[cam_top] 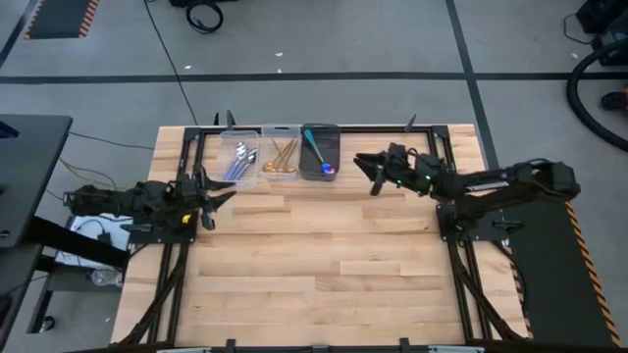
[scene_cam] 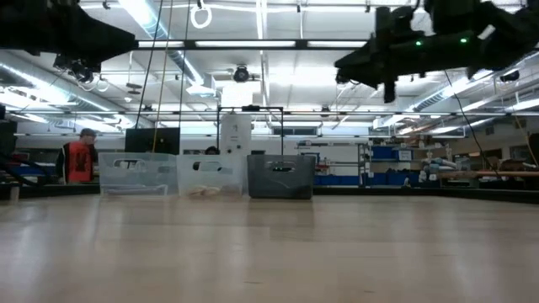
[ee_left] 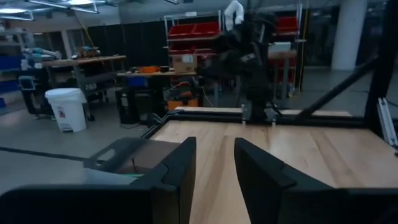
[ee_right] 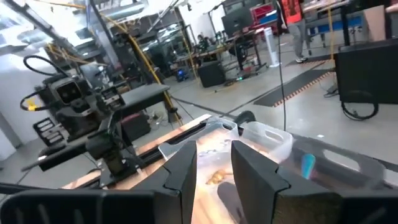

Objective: Sort silverware by color (type)
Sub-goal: Return to Home Position

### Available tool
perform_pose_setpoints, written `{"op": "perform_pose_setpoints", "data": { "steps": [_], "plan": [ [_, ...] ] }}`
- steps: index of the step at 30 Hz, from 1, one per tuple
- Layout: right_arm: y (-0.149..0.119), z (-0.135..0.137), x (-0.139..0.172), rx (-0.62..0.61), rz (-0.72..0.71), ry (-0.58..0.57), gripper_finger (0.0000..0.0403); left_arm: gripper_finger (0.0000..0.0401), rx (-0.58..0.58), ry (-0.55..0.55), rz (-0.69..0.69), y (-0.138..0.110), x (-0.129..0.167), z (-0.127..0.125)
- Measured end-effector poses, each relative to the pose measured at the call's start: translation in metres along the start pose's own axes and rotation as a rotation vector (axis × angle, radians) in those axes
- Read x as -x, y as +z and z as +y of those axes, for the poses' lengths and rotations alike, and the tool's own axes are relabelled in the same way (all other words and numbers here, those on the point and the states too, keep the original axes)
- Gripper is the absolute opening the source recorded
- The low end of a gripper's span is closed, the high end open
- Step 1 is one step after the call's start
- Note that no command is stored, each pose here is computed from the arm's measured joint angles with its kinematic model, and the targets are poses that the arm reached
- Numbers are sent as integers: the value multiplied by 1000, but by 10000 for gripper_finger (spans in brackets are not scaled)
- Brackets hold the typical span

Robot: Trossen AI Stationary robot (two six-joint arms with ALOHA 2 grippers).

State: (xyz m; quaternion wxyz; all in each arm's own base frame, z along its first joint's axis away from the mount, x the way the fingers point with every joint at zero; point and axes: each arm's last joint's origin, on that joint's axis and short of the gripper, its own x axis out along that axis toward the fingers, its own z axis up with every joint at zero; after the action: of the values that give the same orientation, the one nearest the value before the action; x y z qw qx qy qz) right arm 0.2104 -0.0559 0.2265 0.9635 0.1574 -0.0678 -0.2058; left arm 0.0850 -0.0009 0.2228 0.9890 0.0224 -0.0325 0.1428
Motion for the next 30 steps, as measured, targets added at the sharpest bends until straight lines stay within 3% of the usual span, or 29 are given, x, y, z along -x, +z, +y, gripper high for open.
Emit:
{"op": "perform_pose_setpoints", "data": {
  "steps": [6,14,19,24,30],
  "plan": [
    [-18,-2,34,-22,-39,-69,109,117,37,-6,4,-17,2,0],
    [-46,-10,74,-92,-130,-50,109,117,75,-109,16,-24,0,-4],
    [-55,-7,76,-91,-69,-64,109,117,85,-171,18,-27,-1,-6],
    [-61,-1,77,-111,-42,-32,109,116,146,-224,12,-51,-5,-12],
    [-67,3,76,-121,-50,-84,109,116,88,-242,-9,-49,-6,-13]
  ]
}}
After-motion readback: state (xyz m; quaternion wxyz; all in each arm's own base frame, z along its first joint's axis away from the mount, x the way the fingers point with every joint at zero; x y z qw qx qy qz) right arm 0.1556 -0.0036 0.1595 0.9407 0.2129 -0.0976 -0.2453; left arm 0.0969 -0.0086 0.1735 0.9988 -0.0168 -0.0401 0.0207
